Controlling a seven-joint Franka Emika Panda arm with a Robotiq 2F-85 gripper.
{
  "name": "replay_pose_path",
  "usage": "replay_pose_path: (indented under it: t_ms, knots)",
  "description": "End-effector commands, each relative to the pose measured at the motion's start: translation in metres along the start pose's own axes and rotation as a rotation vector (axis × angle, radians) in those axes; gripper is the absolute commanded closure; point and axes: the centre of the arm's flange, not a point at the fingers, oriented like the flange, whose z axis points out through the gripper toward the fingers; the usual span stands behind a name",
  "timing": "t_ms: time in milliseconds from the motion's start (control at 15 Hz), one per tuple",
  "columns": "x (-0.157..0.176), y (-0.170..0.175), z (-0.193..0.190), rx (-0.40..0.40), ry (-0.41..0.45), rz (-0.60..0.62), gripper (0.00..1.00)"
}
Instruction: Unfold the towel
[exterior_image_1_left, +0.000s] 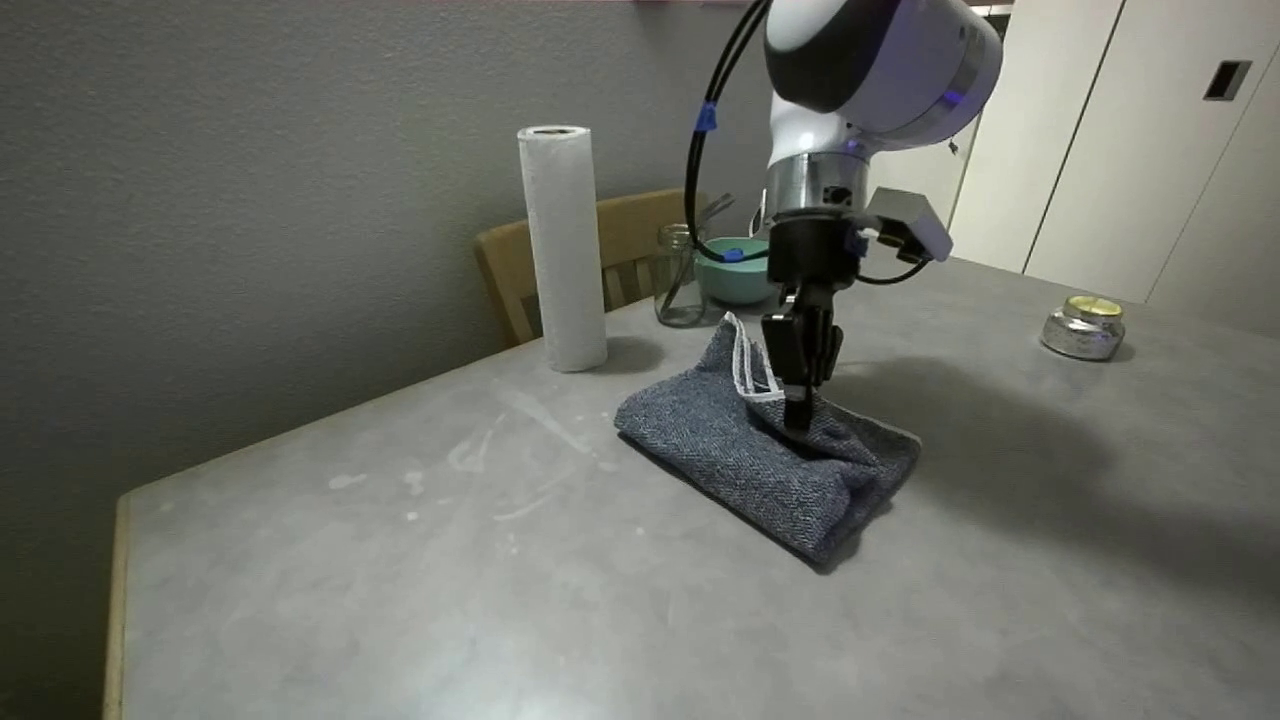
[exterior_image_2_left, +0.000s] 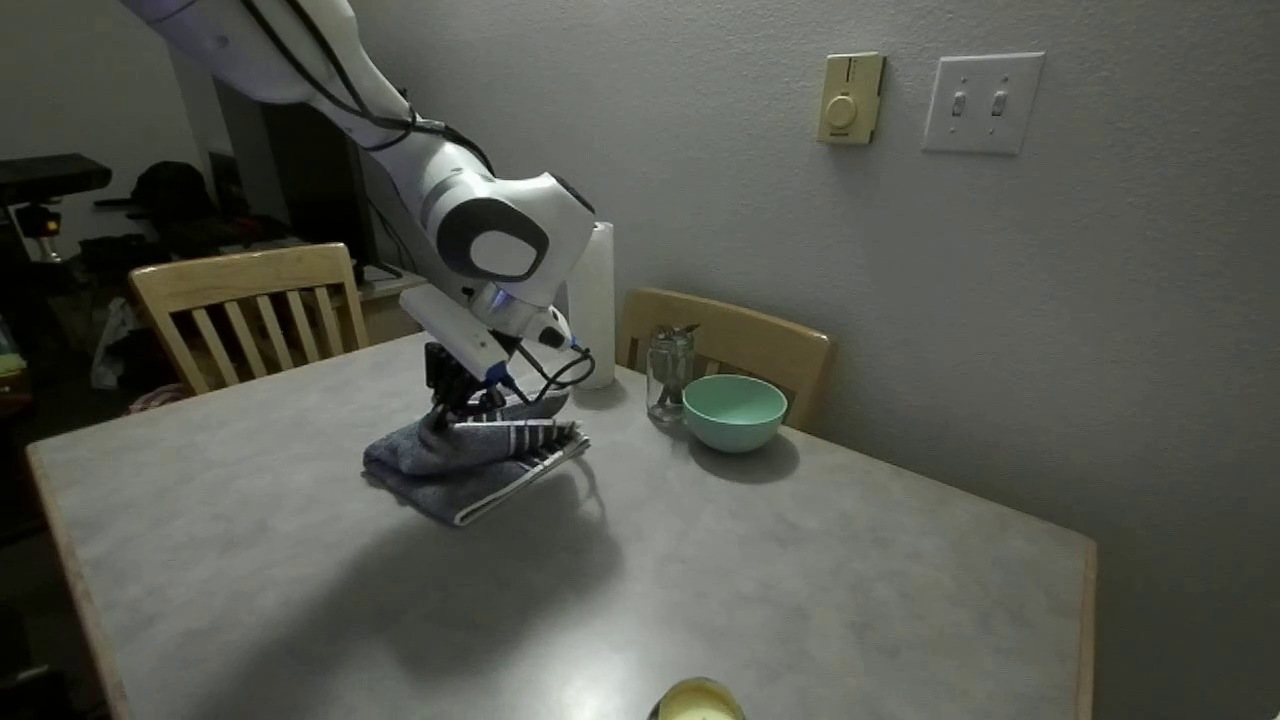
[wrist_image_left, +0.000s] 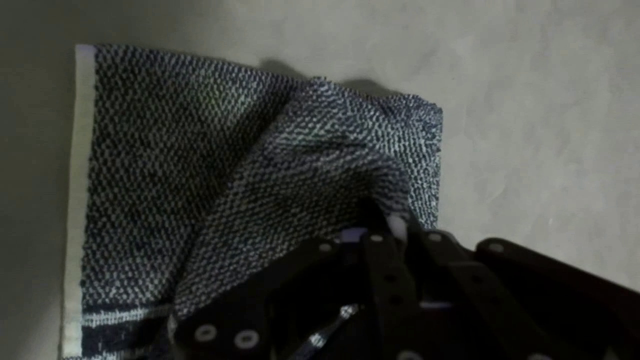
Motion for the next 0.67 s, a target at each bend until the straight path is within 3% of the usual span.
replay_pose_path:
  t_ms: [0,400,600]
  knots:
    - [0.006,-0.023,-0.013,-0.042,-0.008,-0.046,0.98]
    - [0.011,-0.073,-0.013,-0.098,-0.021,-0.162,0.98]
    - [0.010,-0.091,0.011,-0.085,-0.070,-0.221,0.98]
